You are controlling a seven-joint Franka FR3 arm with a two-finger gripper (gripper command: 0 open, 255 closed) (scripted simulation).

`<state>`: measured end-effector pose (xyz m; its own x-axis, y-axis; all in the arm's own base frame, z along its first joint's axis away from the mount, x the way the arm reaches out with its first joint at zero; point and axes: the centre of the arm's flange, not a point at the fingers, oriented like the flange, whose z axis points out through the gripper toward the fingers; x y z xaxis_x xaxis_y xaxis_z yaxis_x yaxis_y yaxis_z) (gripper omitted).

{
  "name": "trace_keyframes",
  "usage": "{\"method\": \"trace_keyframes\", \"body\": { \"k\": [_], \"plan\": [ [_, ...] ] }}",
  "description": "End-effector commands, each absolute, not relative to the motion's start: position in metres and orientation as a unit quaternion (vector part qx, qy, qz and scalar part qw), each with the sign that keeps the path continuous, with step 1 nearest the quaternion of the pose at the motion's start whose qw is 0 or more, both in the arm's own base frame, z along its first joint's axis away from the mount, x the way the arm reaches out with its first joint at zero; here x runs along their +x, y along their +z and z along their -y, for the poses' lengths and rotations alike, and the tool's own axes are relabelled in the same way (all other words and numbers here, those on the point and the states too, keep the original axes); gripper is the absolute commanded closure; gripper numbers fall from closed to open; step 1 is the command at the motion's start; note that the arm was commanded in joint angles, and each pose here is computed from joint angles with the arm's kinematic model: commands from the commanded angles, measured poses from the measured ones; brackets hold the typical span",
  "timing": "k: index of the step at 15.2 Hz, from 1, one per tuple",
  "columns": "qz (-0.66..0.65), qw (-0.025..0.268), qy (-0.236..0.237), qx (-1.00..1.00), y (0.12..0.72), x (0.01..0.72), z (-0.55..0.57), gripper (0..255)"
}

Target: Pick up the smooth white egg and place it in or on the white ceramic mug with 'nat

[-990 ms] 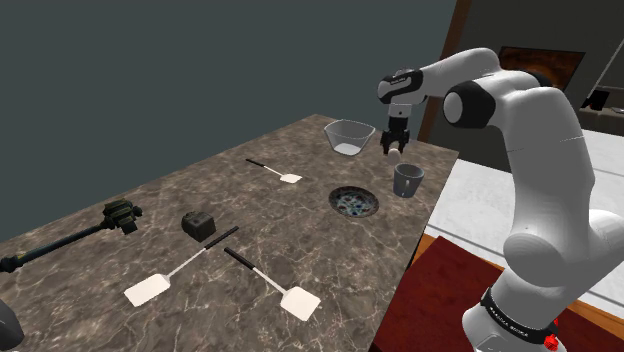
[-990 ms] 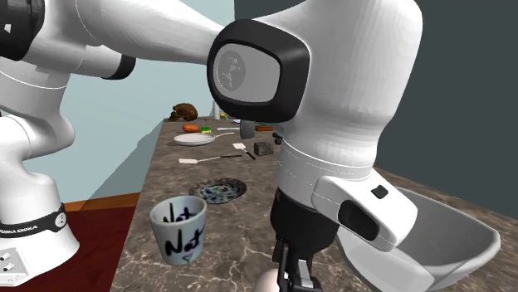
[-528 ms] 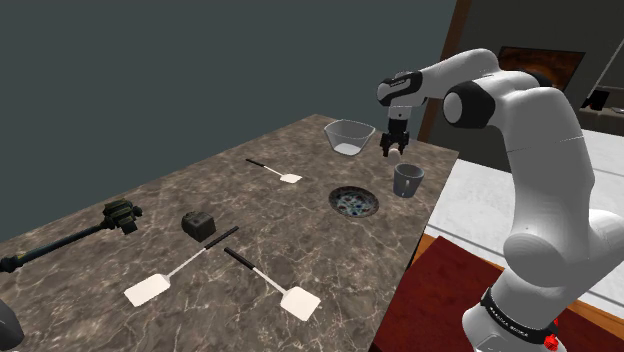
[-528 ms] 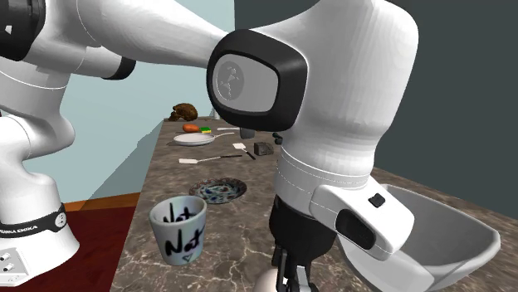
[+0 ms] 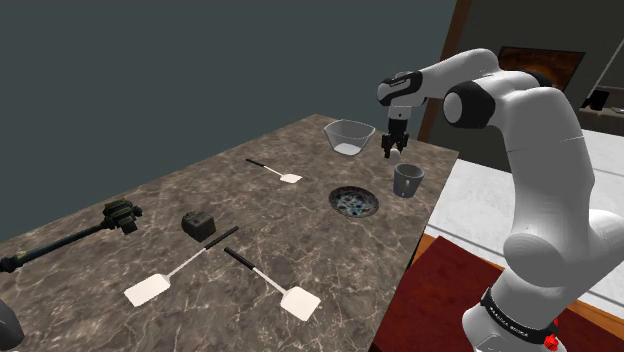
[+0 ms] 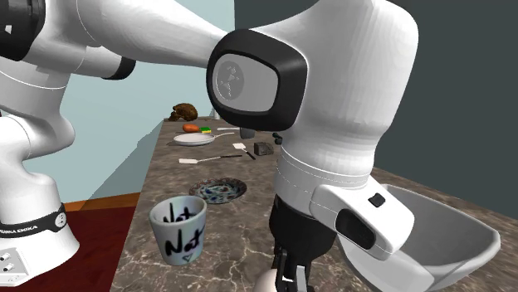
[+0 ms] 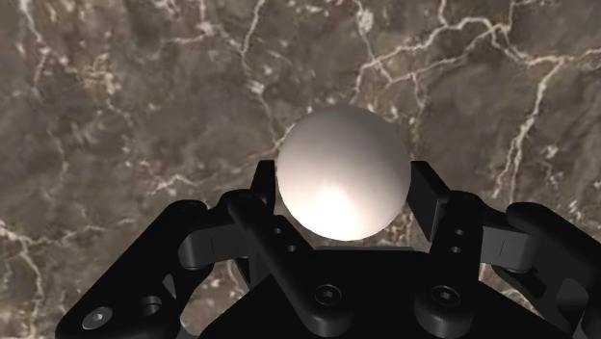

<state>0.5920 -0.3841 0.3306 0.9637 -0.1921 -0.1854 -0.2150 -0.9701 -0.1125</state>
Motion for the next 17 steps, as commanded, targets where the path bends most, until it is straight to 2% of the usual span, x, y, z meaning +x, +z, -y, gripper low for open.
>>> {"method": "trace_keyframes", "body": {
  "k": [1,17],
  "plan": [
    [-0.103,0.066,0.087,-0.989,0.33,0.592,0.384,255],
    [-0.103,0.066,0.087,-0.989,0.404,0.592,0.384,255]
  ]
}}
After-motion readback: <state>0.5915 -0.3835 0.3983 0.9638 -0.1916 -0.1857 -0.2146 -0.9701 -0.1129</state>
